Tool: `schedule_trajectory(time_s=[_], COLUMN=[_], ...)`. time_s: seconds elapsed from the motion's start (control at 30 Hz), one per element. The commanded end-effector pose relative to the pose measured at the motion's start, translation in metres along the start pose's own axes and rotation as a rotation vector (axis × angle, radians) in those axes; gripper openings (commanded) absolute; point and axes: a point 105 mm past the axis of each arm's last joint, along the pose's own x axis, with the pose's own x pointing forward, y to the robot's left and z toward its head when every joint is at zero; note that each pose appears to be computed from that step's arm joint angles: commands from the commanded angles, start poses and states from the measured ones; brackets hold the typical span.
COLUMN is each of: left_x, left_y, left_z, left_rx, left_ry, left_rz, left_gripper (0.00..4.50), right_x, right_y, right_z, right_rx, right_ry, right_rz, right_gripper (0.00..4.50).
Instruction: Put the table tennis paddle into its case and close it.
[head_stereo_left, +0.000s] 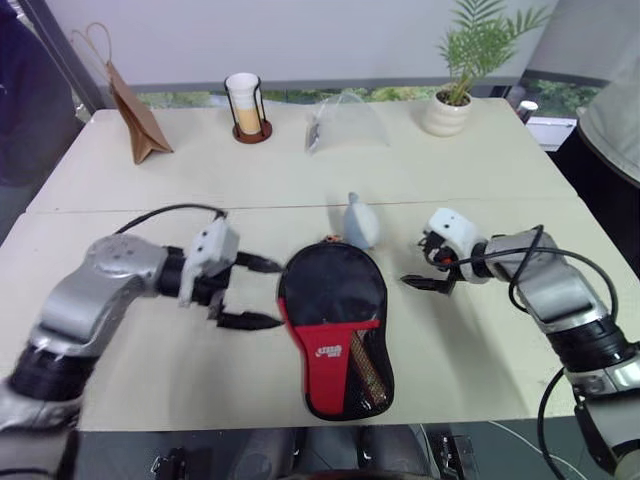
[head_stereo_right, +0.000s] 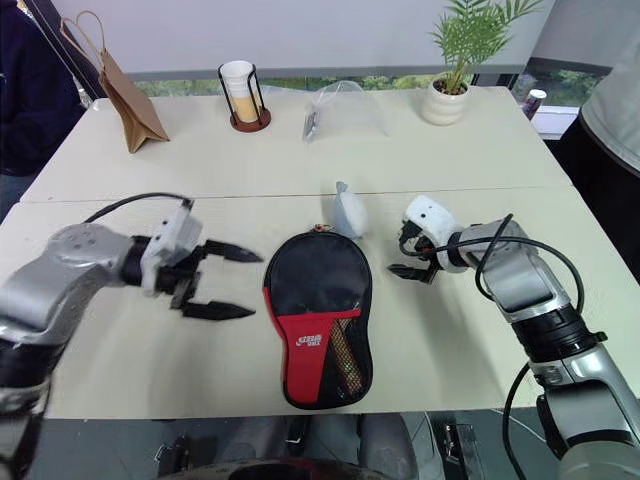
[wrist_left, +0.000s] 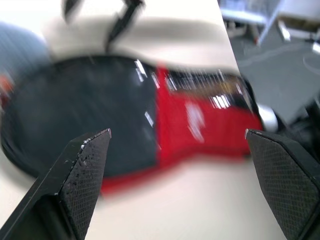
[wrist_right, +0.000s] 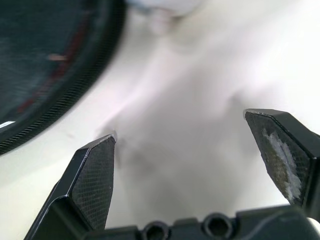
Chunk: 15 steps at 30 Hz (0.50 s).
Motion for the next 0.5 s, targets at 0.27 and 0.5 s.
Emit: schedule_trajectory(time_s=[0.27, 0.5], left_x=[0.088, 0.111], left_y=[0.021, 0.021], left_z=[-0.040, -0.065], left_rx=[0.063, 0.042], left_ry=[0.030, 0.040], left_rz=[-0.020, 0.059], left_gripper=[4.45, 4.45], right_x=[-0.015, 0.006], right_y=[-0.044, -0.036], right_z=[0.065, 0.093], right_rx=[0.030, 0.162], right_ry=[-0.182, -0.260], right_rz=[-0.114, 0.005], right_gripper=[4.50, 4.50])
